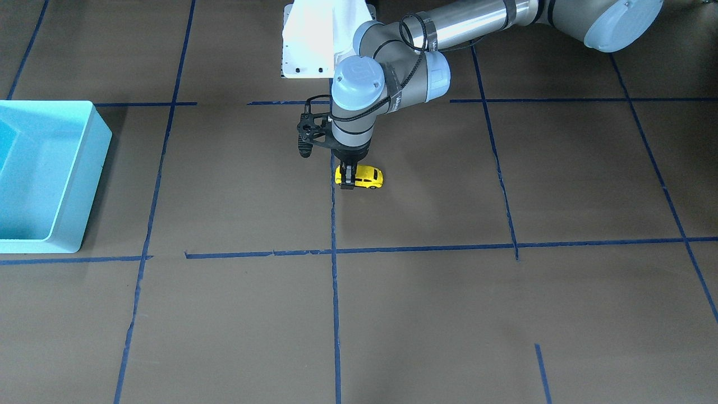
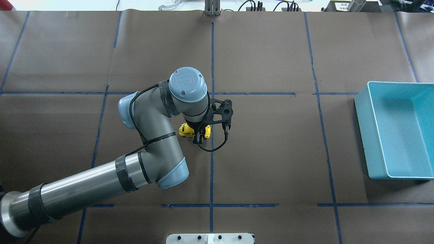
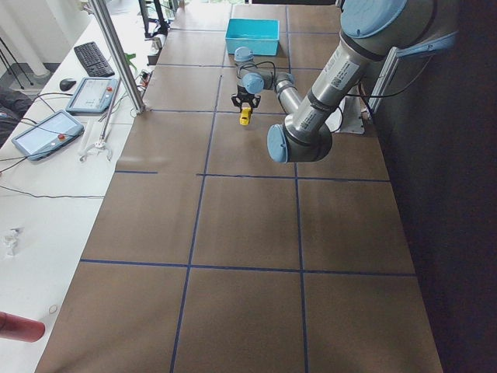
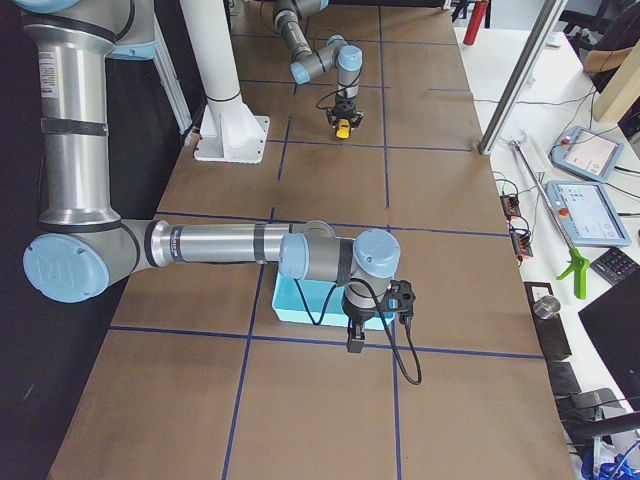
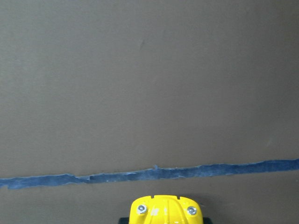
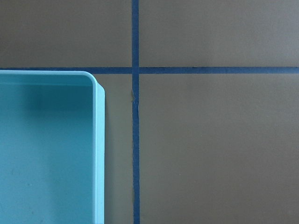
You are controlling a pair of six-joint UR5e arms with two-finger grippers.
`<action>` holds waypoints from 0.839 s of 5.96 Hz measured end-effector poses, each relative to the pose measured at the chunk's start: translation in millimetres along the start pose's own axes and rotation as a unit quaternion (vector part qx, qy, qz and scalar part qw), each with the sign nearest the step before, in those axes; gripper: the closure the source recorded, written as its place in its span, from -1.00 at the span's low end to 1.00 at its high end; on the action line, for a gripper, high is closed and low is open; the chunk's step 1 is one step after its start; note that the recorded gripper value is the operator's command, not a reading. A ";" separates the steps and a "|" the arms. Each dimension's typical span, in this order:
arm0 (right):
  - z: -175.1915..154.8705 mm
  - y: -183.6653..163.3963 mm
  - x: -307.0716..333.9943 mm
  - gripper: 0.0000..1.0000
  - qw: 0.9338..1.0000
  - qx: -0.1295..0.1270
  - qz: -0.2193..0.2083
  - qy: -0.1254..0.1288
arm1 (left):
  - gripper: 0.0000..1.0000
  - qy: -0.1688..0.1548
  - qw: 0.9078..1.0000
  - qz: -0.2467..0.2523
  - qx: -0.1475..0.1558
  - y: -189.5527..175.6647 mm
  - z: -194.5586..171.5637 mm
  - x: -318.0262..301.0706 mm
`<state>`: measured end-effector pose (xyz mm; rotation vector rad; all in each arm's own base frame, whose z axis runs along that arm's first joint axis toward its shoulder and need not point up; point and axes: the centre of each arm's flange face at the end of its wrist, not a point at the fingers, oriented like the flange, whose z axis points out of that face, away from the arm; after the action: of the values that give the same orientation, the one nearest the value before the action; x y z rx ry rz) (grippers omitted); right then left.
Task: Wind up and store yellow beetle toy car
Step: 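Press the held car down against the table with the left gripper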
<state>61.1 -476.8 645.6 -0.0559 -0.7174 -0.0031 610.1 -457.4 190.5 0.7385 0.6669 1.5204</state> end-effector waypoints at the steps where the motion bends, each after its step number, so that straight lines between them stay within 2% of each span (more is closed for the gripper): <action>1: 0.0 0.0 0.0 -1.00 1.000 0.000 0.000 0.000 | 1.00 -0.008 1.000 0.002 0.014 2.7 -2.2 -2.6; 5: -0.1 0.0 0.3 -1.00 1.000 0.000 0.000 0.001 | 1.00 -0.028 0.998 -0.012 0.060 0.5 -8.9 -6.7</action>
<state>61.4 -476.7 645.7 -0.0556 -0.7159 -0.0032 603.2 -464.1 184.8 0.8576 0.7258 1.4410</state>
